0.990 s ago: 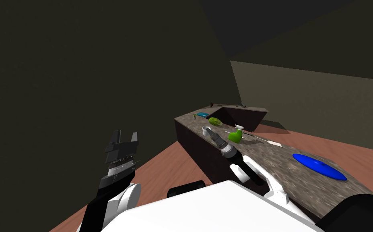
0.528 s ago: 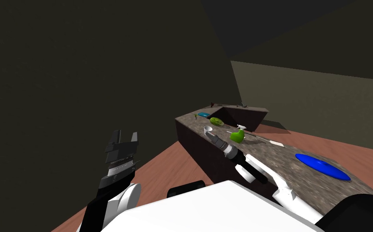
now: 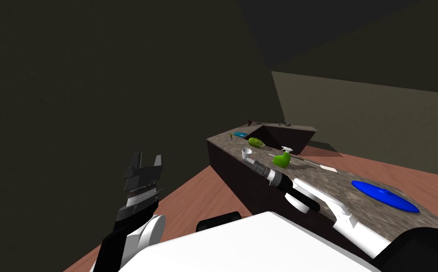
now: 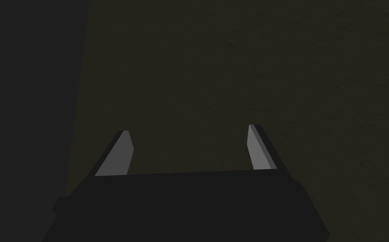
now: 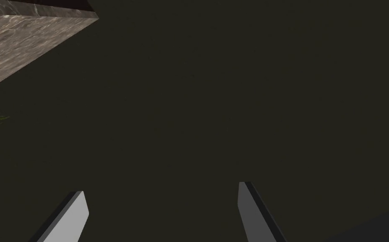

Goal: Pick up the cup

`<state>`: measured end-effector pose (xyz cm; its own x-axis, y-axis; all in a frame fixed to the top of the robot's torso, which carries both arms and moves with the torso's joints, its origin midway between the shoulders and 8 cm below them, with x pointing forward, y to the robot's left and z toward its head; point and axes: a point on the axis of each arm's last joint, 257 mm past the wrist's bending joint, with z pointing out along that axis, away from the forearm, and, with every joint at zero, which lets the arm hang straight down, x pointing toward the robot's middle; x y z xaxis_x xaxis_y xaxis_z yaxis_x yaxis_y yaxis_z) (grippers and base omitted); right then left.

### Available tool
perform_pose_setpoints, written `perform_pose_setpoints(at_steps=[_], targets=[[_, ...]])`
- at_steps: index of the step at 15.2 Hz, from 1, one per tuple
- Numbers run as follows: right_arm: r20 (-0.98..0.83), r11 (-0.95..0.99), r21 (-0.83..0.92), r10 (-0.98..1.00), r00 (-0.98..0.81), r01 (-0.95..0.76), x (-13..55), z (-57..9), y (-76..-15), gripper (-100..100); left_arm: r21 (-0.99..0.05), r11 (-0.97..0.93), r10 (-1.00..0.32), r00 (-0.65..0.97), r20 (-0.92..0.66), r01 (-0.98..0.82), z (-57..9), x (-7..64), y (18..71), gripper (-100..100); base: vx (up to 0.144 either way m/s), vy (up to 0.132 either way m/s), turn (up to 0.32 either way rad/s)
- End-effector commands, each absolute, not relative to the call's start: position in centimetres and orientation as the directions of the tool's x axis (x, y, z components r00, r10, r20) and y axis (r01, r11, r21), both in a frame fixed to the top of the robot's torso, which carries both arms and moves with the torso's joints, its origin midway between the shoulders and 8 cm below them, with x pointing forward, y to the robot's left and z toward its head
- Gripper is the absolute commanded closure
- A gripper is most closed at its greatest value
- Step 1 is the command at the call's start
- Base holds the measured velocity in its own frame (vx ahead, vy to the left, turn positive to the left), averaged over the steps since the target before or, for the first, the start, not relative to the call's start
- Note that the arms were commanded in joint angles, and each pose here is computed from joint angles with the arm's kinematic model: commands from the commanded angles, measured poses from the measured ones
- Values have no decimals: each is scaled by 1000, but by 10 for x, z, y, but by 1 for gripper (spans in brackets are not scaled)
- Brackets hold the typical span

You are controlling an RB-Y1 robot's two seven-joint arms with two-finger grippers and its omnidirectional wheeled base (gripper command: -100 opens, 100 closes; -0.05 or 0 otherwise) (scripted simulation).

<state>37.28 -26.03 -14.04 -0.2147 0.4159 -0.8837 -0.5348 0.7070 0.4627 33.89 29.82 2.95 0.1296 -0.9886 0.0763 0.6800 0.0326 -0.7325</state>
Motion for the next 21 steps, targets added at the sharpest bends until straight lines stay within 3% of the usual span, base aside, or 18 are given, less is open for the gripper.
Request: perform_pose_setpoints(at_steps=[1, 21], targets=[[-900, 724, 435, 370, -230, -535, 374, -147, -265, -100, -732, 33, -989, 130, 76, 680, 30, 339, 298, 0, 20, 43, -4], [-887, 849, 7, -239, -395, -529, 366, -224, -394, -100, -732, 33, -989, 130, 76, 680, 30, 339, 298, 0, 32, 46, 7]])
